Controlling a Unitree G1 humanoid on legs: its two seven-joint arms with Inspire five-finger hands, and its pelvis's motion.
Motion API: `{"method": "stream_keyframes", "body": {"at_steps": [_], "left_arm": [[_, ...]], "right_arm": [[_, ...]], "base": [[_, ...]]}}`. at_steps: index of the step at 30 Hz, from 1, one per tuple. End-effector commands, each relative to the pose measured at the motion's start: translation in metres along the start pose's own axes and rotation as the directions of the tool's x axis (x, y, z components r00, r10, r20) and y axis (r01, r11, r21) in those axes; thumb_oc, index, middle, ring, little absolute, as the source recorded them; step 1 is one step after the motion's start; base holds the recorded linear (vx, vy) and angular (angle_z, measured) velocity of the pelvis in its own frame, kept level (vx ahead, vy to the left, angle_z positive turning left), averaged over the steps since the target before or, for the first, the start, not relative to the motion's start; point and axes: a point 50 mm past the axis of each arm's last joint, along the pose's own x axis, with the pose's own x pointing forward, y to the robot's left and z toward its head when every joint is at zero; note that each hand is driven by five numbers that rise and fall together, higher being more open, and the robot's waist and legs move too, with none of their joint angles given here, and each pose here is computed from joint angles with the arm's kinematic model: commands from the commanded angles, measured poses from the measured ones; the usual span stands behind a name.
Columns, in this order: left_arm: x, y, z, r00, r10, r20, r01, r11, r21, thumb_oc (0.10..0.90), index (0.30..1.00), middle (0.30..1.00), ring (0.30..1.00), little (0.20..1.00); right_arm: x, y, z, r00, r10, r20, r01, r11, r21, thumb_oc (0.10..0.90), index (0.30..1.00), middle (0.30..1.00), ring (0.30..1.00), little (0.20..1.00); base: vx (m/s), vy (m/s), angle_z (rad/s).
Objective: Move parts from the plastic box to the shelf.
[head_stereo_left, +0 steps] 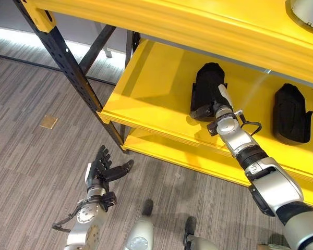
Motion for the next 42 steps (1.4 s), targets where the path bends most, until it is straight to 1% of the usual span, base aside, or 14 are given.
{"method": "stream_keyframes", "body": {"at_steps": [1, 9, 12, 20, 25, 33, 35, 36, 42], "left_arm": [[-0.002, 0.004, 0.035, 0.983, -0.053, 0.174, 0.046, 0.998, 0.043, 0.9, 1.0, 1.0, 1.0, 1.0], [-0.001, 0.002, 0.034, 0.984, -0.064, 0.168, 0.057, 0.997, 0.045, 0.9, 1.0, 1.0, 1.0, 1.0], [0.0, 0.0, 0.034, 0.983, -0.076, 0.169, 0.068, 0.996, 0.052, 0.9, 1.0, 1.0, 1.0, 1.0], [0.0, -0.001, 0.032, 0.984, -0.077, 0.161, 0.071, 0.997, 0.043, 0.9, 1.0, 1.0, 1.0, 1.0], [0.001, -0.002, 0.031, 0.984, -0.082, 0.155, 0.075, 0.996, 0.05, 0.9, 1.0, 1.0, 1.0, 1.0], [0.0, -0.003, 0.028, 0.986, -0.084, 0.142, 0.078, 0.996, 0.051, 0.9, 1.0, 1.0, 1.0, 1.0], [0.0, -0.003, 0.026, 0.987, -0.085, 0.133, 0.078, 0.995, 0.055, 0.9, 1.0, 1.0, 1.0, 1.0], [-0.001, -0.003, 0.024, 0.988, -0.089, 0.123, 0.081, 0.995, 0.066, 0.9, 1.0, 1.0, 1.0, 1.0], [-0.002, -0.001, 0.02, 0.991, -0.08, 0.109, 0.072, 0.995, 0.071, 0.9, 1.0, 1.0, 1.0, 1.0]], "right_arm": [[0.005, -0.02, 0.075, 0.958, -0.079, 0.276, 0.068, 0.996, 0.05, 0.9, 1.0, 1.0, 1.0, 1.0], [0.003, -0.021, 0.079, 0.953, -0.085, 0.292, 0.065, 0.995, 0.077, 0.9, 1.0, 1.0, 1.0, 1.0], [0.002, -0.022, 0.087, 0.942, -0.07, 0.329, 0.065, 0.998, 0.026, 0.9, 1.0, 1.0, 1.0, 1.0], [0.003, -0.028, 0.085, 0.94, -0.081, 0.331, 0.078, 0.997, 0.024, 0.9, 1.0, 1.0, 1.0, 1.0], [0.001, -0.032, 0.081, 0.937, -0.076, 0.34, 0.081, 0.997, 0.0, 0.9, 1.0, 1.0, 1.0, 1.0], [0.001, -0.041, 0.061, 0.951, -0.104, 0.291, 0.104, 0.994, 0.015, 0.9, 1.0, 1.0, 1.0, 1.0], [0.0, -0.045, 0.052, 0.957, -0.114, 0.268, 0.112, 0.993, 0.022, 0.9, 1.0, 1.0, 1.0, 1.0], [-0.001, -0.049, 0.039, 0.963, -0.13, 0.236, 0.128, 0.991, 0.023, 0.9, 1.0, 1.0, 1.0, 1.0], [-0.002, -0.055, 0.025, 0.969, -0.156, 0.191, 0.152, 0.988, 0.039, 0.9, 1.0, 1.0, 1.0, 1.0]], "base": [[0.0, 0.0, 0.0], [0.0, 0.0, 0.0], [0.0, 0.0, 0.0], [0.0, -0.002, -0.02], [0.0, -0.002, -0.01], [0.0, -0.001, -0.02], [0.01, -0.012, -0.15], [0.02, -0.009, -0.1], [0.0, -0.001, -0.01]]}}
